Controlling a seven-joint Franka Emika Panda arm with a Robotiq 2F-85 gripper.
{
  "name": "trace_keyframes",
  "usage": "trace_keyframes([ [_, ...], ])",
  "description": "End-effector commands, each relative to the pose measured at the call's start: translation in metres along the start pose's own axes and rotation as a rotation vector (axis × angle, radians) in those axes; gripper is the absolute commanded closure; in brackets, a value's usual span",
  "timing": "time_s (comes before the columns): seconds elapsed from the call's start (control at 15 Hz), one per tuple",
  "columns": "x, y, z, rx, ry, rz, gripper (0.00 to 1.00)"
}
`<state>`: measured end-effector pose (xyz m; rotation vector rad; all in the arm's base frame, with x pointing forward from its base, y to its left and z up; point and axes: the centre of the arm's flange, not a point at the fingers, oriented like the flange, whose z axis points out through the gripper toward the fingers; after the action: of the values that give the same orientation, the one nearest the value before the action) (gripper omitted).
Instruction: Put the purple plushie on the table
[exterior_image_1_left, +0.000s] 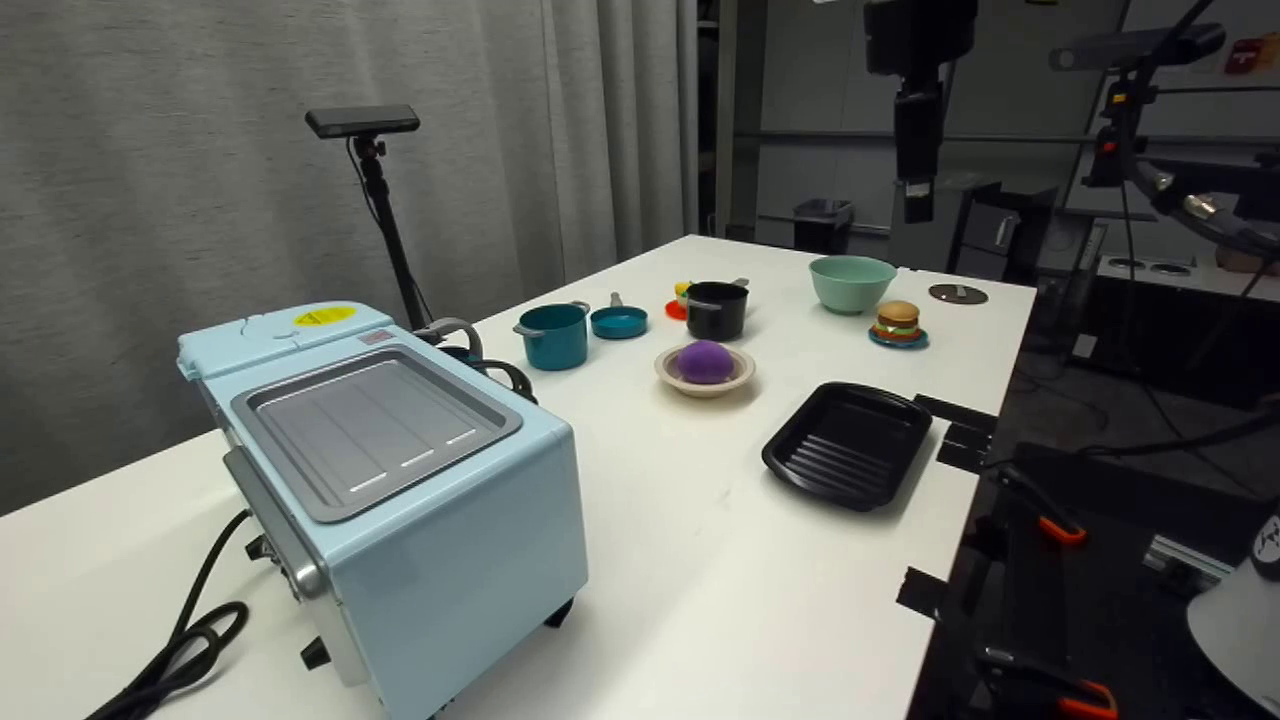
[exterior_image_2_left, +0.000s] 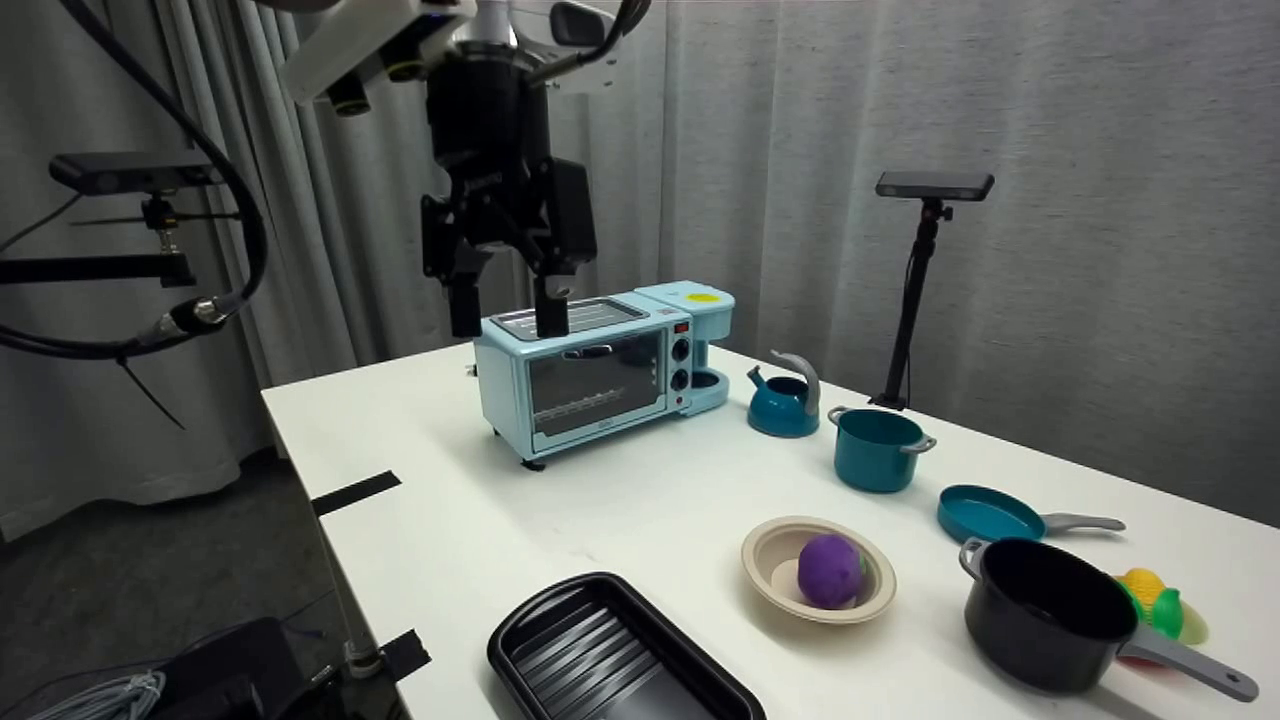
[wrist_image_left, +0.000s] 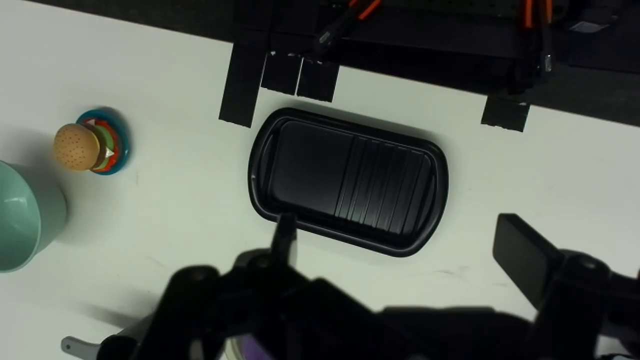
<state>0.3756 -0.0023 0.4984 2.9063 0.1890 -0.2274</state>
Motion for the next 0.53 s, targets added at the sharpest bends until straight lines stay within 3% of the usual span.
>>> trace_keyframes([
  [0.0,0.009,0.008,-0.002,0.008,0.000,0.002,0.00],
  [0.47,0.063,0.052,0.002,0.072,-0.001,0.016,0.00],
])
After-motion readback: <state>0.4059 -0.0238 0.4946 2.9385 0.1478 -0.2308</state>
